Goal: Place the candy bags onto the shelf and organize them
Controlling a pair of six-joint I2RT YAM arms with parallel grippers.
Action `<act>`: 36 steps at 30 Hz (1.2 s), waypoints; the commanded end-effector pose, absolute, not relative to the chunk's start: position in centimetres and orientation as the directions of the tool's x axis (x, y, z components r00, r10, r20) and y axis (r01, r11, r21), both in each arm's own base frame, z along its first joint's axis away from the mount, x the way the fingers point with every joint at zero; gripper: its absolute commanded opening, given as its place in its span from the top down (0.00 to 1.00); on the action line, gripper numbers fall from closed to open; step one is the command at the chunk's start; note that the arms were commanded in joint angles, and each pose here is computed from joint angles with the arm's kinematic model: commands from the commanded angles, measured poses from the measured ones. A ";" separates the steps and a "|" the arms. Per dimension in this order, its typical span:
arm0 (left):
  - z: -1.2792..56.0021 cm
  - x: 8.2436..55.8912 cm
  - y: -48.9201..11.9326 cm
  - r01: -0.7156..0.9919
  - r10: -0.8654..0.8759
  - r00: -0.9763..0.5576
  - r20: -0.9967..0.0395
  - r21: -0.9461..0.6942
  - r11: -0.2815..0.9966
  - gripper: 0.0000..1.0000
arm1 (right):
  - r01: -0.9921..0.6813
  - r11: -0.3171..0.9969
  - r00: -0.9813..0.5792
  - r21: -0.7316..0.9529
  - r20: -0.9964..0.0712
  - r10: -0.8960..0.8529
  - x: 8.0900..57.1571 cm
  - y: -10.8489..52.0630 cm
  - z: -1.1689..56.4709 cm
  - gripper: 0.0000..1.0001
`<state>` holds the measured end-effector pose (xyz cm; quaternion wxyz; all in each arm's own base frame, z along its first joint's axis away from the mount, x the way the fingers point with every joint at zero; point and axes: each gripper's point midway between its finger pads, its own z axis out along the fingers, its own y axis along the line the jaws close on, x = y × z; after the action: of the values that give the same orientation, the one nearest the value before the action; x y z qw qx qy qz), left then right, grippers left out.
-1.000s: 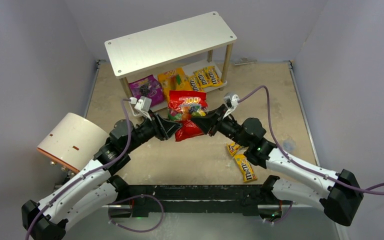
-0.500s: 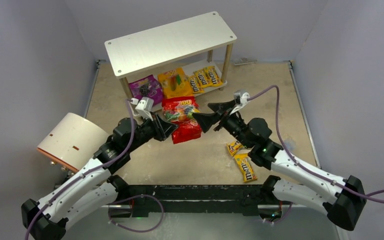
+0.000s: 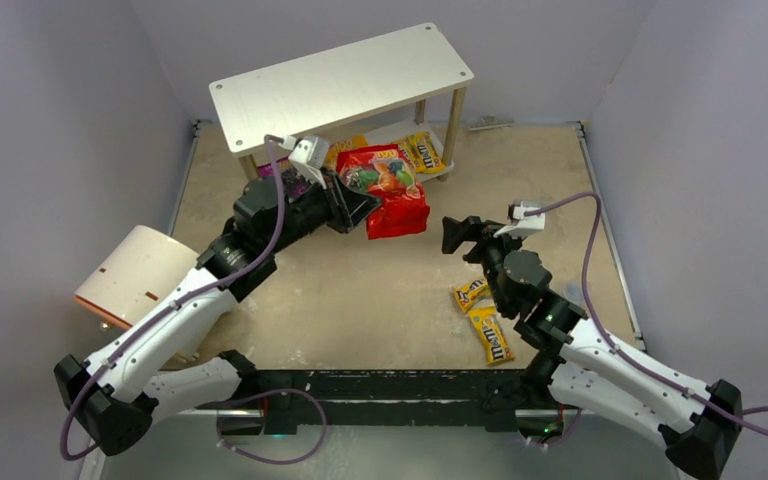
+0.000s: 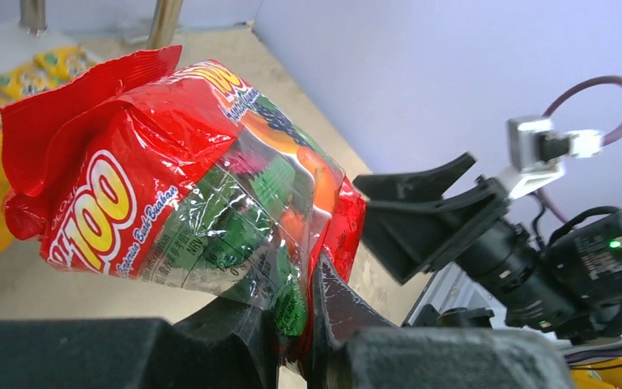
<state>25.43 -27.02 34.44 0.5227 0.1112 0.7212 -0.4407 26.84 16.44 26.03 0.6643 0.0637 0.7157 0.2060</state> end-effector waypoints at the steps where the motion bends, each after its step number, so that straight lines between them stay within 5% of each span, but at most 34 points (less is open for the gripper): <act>1: 45.7 24.7 -27.0 0.785 -0.407 -0.160 -0.899 -0.366 0.499 1.00 | -0.054 0.941 -0.074 0.334 -0.941 0.330 27.2 13.8 25.2 0.01; 8: 52.5 24.8 -26.7 0.825 -0.362 0.023 -0.932 -0.186 0.533 1.00 | -0.049 0.948 -0.072 0.316 -0.947 0.312 27.3 13.7 25.0 0.01; 15: 53.1 32.3 -23.8 0.623 -0.246 0.043 -0.968 -0.166 0.765 1.00 | -0.052 0.952 -0.083 0.302 -0.951 0.298 27.4 13.9 24.6 0.01; 24: 47.4 40.6 -14.7 0.411 -0.223 -0.143 -0.964 -0.263 0.873 1.00 | -0.052 0.956 -0.090 0.289 -0.955 0.284 27.5 14.0 24.4 0.01; 32: 44.5 41.3 -6.5 0.106 -0.269 -0.283 -0.921 -0.309 0.945 1.00 | -0.044 0.958 -0.094 0.283 -0.956 0.278 27.5 13.9 24.2 0.01; 36: 42.2 41.2 -3.9 0.016 -0.255 -0.393 -0.883 -0.284 0.959 0.87 | -0.036 0.961 -0.100 0.275 -0.958 0.271 27.5 13.8 24.0 0.01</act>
<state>41.85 -6.80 43.36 0.5810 -0.0443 0.7955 -0.1660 27.30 14.58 23.79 0.6604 0.0670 0.7359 0.1335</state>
